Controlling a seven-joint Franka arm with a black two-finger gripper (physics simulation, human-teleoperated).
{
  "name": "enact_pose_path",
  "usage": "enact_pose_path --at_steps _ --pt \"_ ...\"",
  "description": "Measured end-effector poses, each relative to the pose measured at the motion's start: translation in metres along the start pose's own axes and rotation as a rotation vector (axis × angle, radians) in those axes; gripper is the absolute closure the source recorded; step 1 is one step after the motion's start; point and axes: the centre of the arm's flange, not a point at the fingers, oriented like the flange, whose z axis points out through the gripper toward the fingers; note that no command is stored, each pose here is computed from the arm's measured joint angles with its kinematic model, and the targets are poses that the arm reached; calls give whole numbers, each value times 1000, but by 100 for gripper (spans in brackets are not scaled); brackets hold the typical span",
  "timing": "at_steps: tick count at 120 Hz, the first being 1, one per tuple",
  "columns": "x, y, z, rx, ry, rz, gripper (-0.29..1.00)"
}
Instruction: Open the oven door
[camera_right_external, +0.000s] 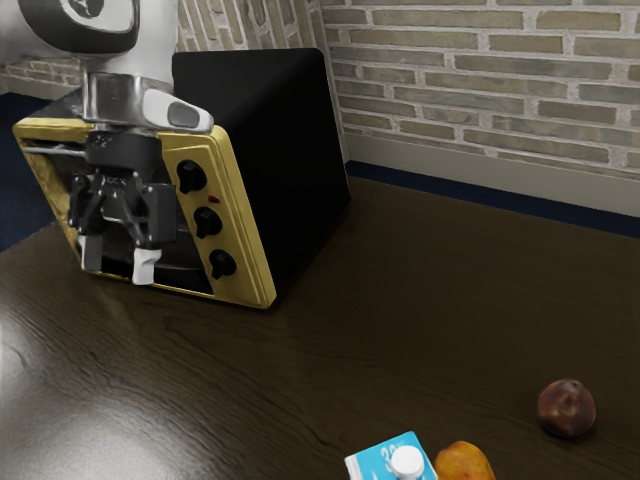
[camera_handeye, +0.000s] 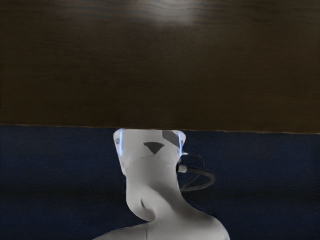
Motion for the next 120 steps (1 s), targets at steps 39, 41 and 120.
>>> enact_pose_path --at_steps 39,41,120 --pt "-44 -51 -101 22 688 -8 0" --pt "-56 -63 -106 40 716 -11 0" --pt "-86 -165 -74 416 899 441 0"
